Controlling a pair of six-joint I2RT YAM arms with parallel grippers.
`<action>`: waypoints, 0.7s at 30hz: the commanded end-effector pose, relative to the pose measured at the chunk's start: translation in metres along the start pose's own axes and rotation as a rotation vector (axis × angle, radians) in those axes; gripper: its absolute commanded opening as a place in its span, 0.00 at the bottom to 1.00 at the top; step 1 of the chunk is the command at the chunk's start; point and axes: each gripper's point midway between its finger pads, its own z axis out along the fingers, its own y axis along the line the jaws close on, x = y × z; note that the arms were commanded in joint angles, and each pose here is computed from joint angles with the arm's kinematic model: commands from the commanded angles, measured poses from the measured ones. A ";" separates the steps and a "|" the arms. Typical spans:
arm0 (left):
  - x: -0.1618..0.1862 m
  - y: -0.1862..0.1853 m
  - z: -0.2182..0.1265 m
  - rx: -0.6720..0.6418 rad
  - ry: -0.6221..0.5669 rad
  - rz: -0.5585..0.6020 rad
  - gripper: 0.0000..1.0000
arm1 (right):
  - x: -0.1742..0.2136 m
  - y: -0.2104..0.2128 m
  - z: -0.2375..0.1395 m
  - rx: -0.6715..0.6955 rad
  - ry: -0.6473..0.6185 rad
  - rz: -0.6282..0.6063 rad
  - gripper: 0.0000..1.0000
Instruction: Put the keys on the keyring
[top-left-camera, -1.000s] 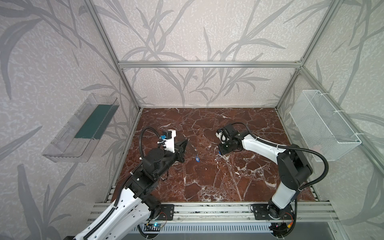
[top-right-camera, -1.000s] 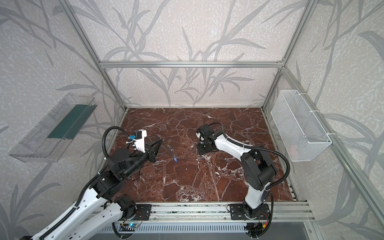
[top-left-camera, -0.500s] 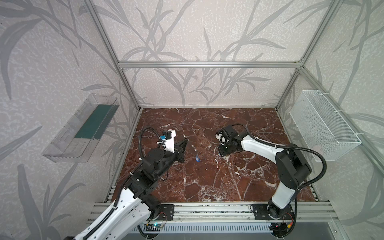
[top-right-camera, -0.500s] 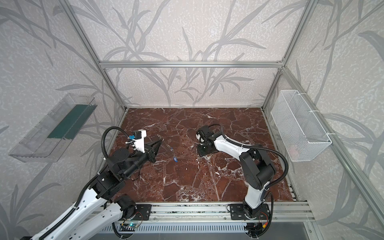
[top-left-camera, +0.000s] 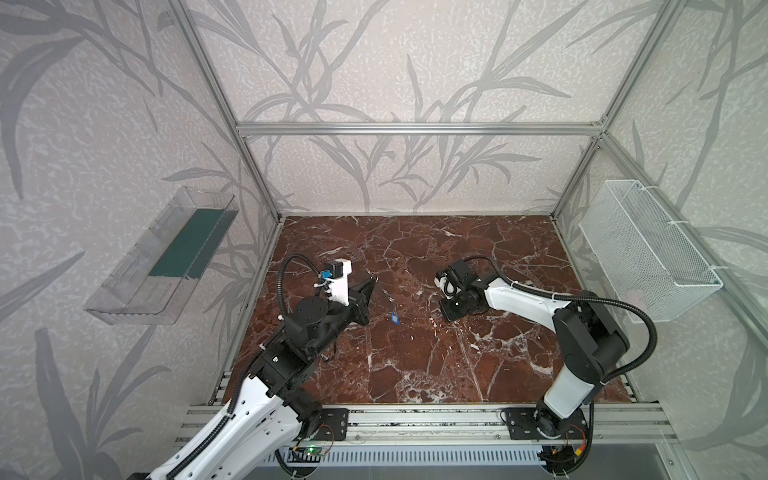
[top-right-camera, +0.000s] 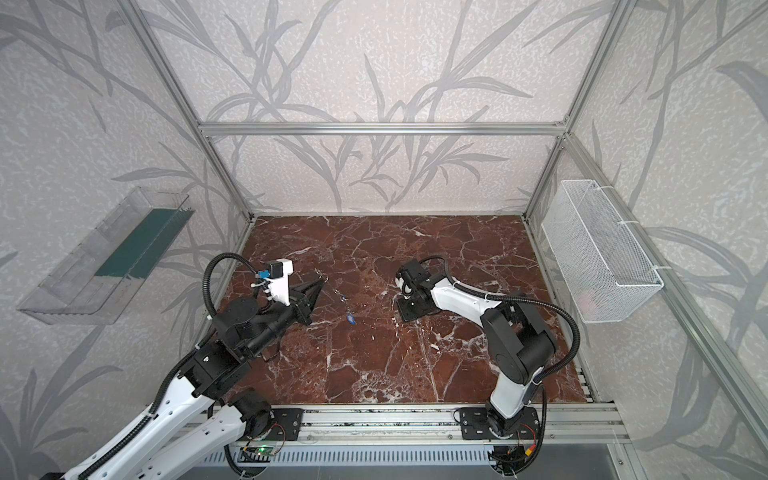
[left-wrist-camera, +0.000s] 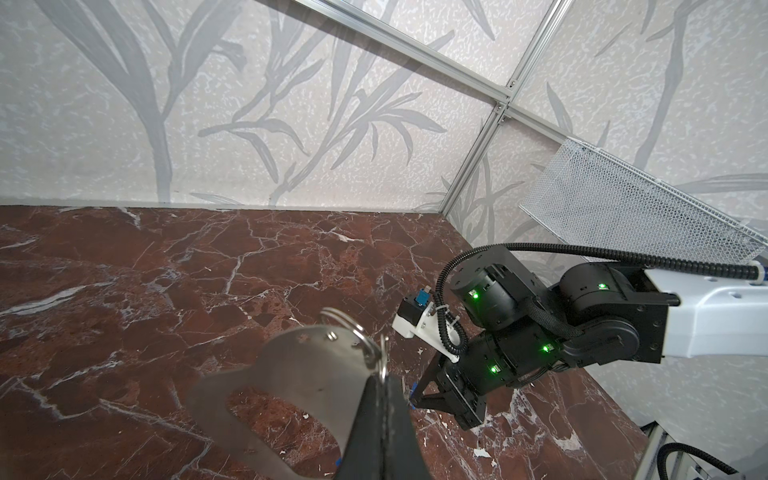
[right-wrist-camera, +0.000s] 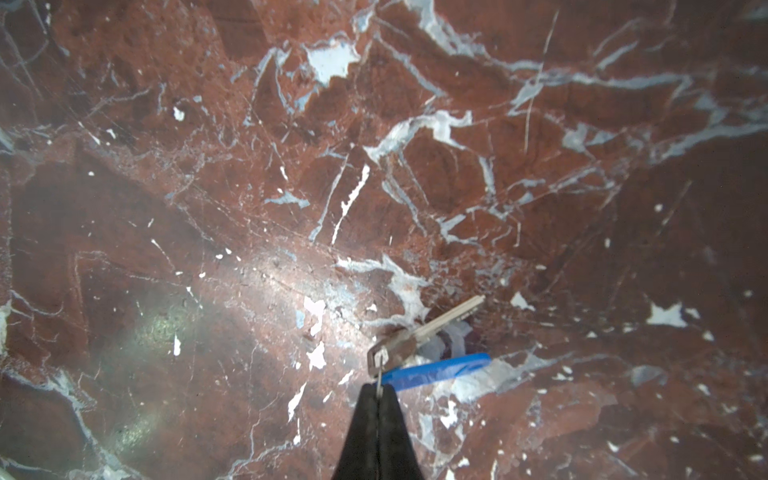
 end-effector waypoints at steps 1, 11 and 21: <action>-0.007 -0.002 -0.002 0.011 -0.035 -0.003 0.00 | 0.001 0.005 -0.012 -0.021 -0.038 0.015 0.00; -0.008 -0.003 -0.002 0.015 -0.037 -0.003 0.00 | 0.044 0.001 -0.007 -0.041 -0.017 0.074 0.00; -0.008 -0.004 -0.001 0.019 -0.034 -0.004 0.00 | 0.078 -0.003 -0.002 -0.050 0.045 0.116 0.00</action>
